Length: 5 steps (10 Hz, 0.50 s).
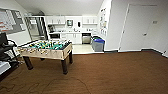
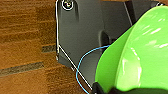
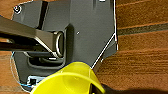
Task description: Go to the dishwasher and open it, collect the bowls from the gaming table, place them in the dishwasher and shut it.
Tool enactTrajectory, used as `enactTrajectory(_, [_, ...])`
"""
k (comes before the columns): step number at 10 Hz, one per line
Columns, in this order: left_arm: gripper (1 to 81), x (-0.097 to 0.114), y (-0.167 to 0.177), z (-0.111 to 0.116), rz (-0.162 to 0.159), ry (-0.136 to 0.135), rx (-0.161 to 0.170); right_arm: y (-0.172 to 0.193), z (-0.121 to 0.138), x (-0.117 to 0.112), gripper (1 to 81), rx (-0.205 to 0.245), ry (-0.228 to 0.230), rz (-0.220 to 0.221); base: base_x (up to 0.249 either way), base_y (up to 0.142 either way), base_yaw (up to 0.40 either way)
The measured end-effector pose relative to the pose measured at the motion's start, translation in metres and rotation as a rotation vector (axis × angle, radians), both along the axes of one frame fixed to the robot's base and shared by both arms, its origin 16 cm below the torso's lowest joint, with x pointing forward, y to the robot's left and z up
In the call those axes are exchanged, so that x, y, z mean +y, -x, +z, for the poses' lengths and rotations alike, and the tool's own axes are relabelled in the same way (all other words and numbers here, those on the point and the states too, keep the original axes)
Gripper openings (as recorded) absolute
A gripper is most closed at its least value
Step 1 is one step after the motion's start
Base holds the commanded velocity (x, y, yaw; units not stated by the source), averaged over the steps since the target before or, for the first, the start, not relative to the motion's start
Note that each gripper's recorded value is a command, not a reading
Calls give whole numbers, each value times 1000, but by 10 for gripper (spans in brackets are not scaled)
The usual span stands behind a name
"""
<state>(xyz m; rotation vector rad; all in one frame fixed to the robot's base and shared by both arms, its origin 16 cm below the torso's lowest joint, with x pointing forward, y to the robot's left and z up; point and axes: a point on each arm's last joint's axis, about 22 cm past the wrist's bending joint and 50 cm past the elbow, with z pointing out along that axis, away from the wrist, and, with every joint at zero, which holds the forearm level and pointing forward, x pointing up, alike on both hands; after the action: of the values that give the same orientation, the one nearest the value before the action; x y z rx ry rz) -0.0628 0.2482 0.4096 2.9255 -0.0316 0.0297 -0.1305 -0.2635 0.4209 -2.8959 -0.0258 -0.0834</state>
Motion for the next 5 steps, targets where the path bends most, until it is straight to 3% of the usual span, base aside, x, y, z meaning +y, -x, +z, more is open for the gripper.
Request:
enactTrajectory(3, [10, -1, 1, 0, 0, 1, 1, -1, 0, 0, 10, -1, 0, 0, 87, 0, 0])
enactTrajectory(5, [10, 0, -8, 1, 0, -2, -19, -11, -1, 0, 10, -25, 0, 0, 83, 0, 0])
